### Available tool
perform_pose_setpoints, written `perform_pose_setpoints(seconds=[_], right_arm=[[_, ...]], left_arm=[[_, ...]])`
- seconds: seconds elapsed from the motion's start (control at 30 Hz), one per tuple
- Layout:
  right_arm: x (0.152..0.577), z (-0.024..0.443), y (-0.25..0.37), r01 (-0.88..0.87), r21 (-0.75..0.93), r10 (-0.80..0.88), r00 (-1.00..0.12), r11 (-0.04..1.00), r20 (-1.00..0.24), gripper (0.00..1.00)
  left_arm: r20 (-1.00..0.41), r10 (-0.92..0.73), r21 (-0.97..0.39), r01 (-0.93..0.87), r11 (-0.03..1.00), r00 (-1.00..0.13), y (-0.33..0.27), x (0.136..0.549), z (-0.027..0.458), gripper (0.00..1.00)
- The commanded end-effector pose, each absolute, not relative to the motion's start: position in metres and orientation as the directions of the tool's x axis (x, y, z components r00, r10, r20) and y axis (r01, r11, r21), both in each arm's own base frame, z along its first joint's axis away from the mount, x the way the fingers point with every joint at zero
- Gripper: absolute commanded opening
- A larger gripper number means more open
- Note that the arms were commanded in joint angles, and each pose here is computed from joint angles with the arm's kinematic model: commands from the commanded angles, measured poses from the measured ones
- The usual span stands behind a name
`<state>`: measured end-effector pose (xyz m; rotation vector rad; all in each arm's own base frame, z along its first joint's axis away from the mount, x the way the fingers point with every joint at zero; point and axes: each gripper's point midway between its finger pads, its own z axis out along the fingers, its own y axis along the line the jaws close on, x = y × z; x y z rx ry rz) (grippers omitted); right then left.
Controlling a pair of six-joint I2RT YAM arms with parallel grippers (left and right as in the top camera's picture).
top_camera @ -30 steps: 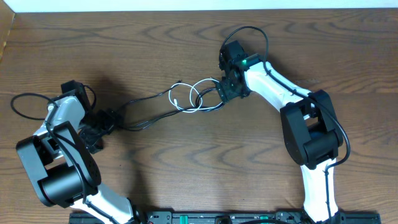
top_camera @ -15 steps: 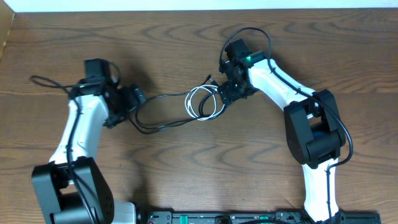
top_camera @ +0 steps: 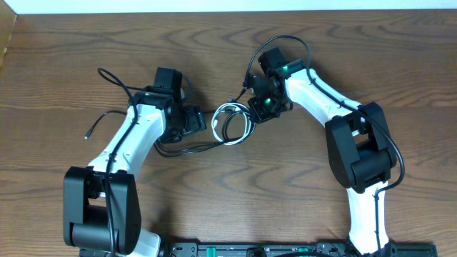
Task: Untangle cables
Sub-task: 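Bring the left gripper back to the bundle center and grasp the loops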
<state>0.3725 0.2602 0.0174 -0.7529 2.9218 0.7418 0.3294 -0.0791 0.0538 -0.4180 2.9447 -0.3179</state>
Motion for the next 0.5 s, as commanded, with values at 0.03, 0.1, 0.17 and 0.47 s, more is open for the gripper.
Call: perform_pose_setpoints(seconds=[0.03,0.1,0.17,0.47], right_arm=[[0.365,0.038,0.280,-0.436,0.607,-0.431,-0.887,0.664,-0.166,0.07],[0.367,0.039,0.280,-0.435,0.612,-0.426,-0.888,0.661,-0.172,0.09],[0.371,0.035,0.274,-0.440,0.581,-0.425,-0.889,0.685,-0.172,0.20],[0.373,0.015,0.260,-0.467,0.402,-0.449,-0.882,0.787,-0.146,0.38]], left_arm=[[-0.097,-0.262,-0.224,-0.235,0.946,-0.960,-0.080,0.325,0.053,0.82],[-0.094,-0.243,-0.227,-0.217,0.949,-0.965,-0.082,0.324,0.052,0.83],[-0.081,-0.211,-0.266,-0.183,0.946,-0.974,-0.090,0.322,0.052,0.83],[-0.029,-0.203,-0.267,-0.188,0.945,-0.979,-0.095,0.320,0.034,0.83]])
